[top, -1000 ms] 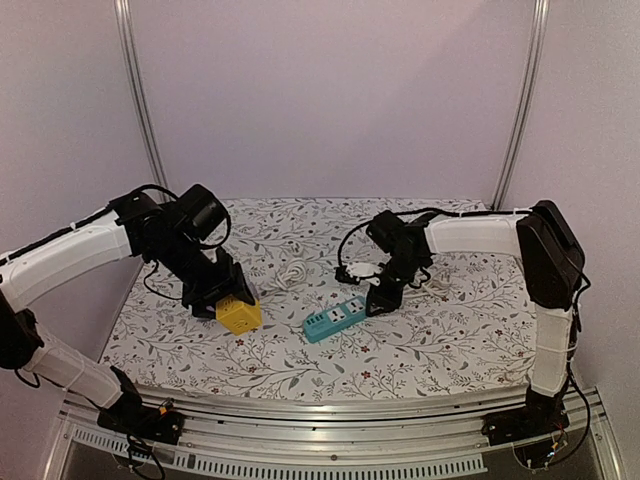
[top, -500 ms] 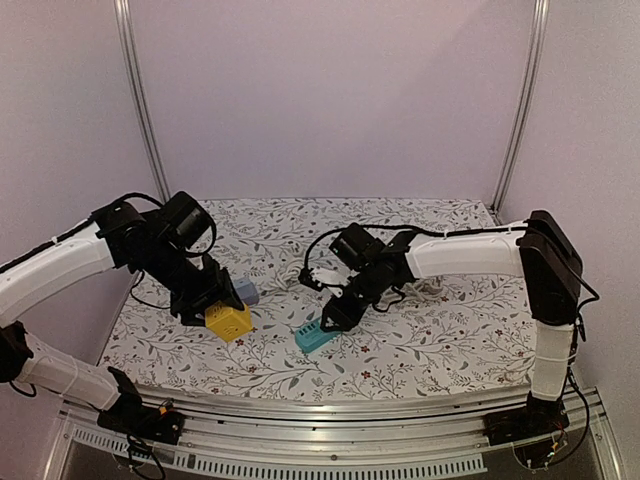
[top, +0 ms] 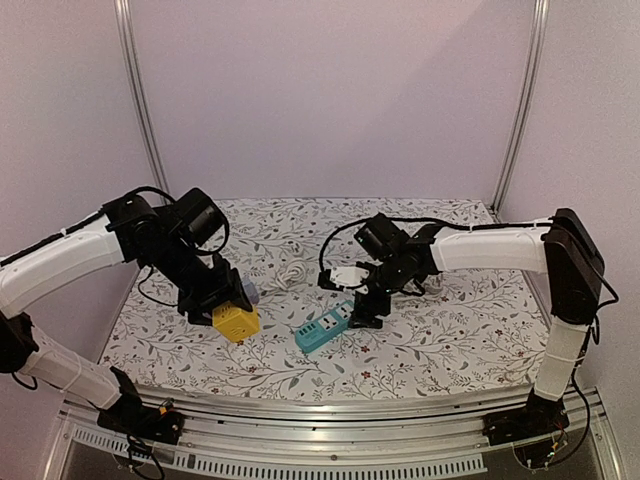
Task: Insert the plug
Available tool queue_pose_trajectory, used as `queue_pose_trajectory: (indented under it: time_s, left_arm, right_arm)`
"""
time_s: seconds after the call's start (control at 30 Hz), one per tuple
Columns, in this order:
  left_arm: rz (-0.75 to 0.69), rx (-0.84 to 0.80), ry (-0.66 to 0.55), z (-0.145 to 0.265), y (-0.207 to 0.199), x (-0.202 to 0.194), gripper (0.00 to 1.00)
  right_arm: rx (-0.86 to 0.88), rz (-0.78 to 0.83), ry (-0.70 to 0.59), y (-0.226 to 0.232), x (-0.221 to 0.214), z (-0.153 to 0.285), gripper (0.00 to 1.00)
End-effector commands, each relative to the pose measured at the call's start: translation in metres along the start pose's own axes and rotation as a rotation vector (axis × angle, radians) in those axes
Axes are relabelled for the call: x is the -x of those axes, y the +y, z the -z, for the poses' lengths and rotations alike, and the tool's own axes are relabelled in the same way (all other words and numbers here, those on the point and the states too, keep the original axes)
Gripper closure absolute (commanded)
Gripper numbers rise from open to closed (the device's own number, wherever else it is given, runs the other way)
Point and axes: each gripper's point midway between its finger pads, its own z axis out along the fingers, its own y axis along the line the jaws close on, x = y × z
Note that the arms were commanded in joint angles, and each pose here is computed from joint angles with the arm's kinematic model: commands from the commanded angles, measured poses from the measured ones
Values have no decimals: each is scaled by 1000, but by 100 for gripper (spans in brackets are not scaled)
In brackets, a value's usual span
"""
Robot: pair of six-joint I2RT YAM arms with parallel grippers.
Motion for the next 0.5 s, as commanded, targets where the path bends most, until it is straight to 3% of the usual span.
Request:
queue_pose_trajectory:
  time_s: [0.0,0.47]
  left_arm:
    - [0,10,15,9,6,-14,100]
    - [81,-8,-4,14,39,-28,100]
  right_arm:
    - [-24,144,34,-26,0,-19,4]
    - [185,138,95,-4,-8,-59,15]
